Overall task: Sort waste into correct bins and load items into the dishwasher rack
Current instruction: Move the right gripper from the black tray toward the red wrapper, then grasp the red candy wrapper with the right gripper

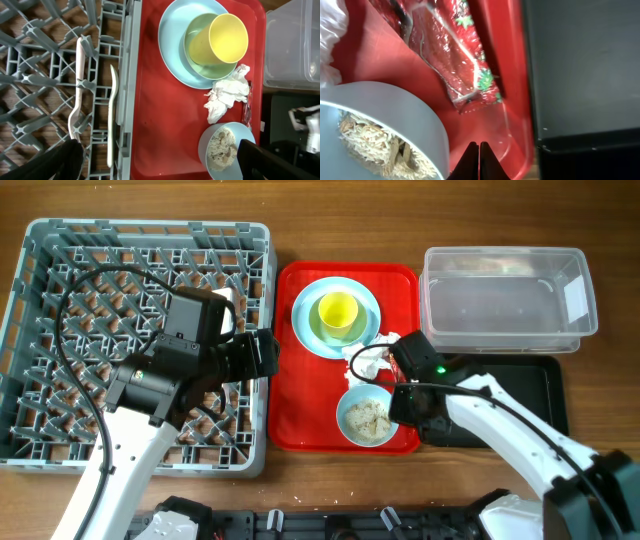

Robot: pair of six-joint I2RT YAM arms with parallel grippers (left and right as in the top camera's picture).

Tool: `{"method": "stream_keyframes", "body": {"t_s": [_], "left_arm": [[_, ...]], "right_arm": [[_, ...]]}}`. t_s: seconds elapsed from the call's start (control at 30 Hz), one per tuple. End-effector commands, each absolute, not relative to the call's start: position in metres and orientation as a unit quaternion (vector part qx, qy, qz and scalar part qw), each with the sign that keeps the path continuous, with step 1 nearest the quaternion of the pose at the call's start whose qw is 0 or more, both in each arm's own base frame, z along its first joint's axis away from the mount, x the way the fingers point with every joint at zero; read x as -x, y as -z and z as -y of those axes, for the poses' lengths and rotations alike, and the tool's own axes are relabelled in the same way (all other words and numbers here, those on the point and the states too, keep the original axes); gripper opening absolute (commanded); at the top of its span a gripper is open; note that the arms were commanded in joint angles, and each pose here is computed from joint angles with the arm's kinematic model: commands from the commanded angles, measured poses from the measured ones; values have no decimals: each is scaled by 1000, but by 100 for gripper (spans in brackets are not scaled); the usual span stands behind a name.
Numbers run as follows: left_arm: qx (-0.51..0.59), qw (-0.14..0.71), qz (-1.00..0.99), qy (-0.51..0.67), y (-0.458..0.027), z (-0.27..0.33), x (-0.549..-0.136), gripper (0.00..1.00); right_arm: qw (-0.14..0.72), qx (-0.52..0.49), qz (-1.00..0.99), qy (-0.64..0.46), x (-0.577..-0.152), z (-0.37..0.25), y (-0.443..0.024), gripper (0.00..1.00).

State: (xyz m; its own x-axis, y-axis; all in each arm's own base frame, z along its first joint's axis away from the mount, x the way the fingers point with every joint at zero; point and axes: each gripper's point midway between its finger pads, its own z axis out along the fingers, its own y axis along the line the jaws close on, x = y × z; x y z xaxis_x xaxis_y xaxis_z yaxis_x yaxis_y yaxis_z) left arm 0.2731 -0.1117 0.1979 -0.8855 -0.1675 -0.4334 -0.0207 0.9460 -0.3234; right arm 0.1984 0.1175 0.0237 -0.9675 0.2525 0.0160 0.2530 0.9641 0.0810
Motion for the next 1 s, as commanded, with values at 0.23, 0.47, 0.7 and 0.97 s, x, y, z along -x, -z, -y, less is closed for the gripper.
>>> {"method": "stream_keyframes", "body": {"t_s": [0.23,0.47,0.7,0.97], "left_arm": [[55,237,-957,156,-200,112,-275,100],[55,237,-957,156,-200,112,-275,100],[55,237,-957,156,-200,112,-275,100],[55,237,-957,156,-200,112,-275,100]], "right_arm": [[27,-58,987,145,-185,-191,-8,9],[-97,-96,991,14,-239,-151,-62,18],[-176,-74,979,-73,-269,-124,-64,28],[-226,-62,969,-80,-279,-119,-42,35]]}}
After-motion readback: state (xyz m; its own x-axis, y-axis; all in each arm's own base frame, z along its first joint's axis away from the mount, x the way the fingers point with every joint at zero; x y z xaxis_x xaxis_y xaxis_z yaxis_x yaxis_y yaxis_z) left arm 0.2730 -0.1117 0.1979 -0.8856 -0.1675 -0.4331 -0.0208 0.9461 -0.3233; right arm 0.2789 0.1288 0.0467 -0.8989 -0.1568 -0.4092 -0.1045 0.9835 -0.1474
